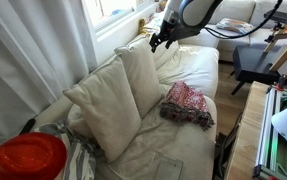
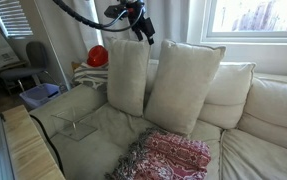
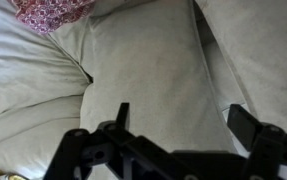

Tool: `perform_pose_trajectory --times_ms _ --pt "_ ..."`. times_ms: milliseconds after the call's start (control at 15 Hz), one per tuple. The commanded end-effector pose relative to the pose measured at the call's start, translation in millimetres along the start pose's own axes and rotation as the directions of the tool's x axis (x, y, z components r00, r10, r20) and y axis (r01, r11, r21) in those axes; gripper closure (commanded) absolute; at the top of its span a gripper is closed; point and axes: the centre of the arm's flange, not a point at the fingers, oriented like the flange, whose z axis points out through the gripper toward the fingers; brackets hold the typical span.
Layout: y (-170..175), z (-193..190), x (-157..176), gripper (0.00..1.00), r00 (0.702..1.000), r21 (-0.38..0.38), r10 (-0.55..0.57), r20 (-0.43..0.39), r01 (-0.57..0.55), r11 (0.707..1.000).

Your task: Move the red blanket forwards then place the pillow upright

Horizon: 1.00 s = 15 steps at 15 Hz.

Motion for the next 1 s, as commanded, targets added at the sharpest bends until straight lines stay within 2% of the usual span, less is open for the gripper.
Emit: perform_pose_trajectory --times_ms 0,133,267,333,467,533,667,933 --pt "11 -41 -34 0.0 0.98 -0.037 -0.198 0.009 0.199 0.979" --pt "12 -59 -49 0.0 0.952 -0.037 -0.305 -0.01 0.305 0.952" --pt "14 -77 -65 0.0 0.926 -0.007 -0.376 -0.037 0.376 0.927" --pt "26 -84 -70 0.0 0.913 0.0 -0.405 -0.054 0.406 0.914" --pt "32 -95 -78 0.0 0.897 0.006 -0.42 -0.141 0.425 0.905" --pt "10 -77 -56 0.0 0.915 -0.013 -0.396 -0.082 0.396 0.918" --pt "19 -88 -64 0.0 0.903 -0.014 -0.411 -0.126 0.413 0.911" --pt "22 -91 -69 0.0 0.9 -0.014 -0.417 -0.13 0.419 0.908"
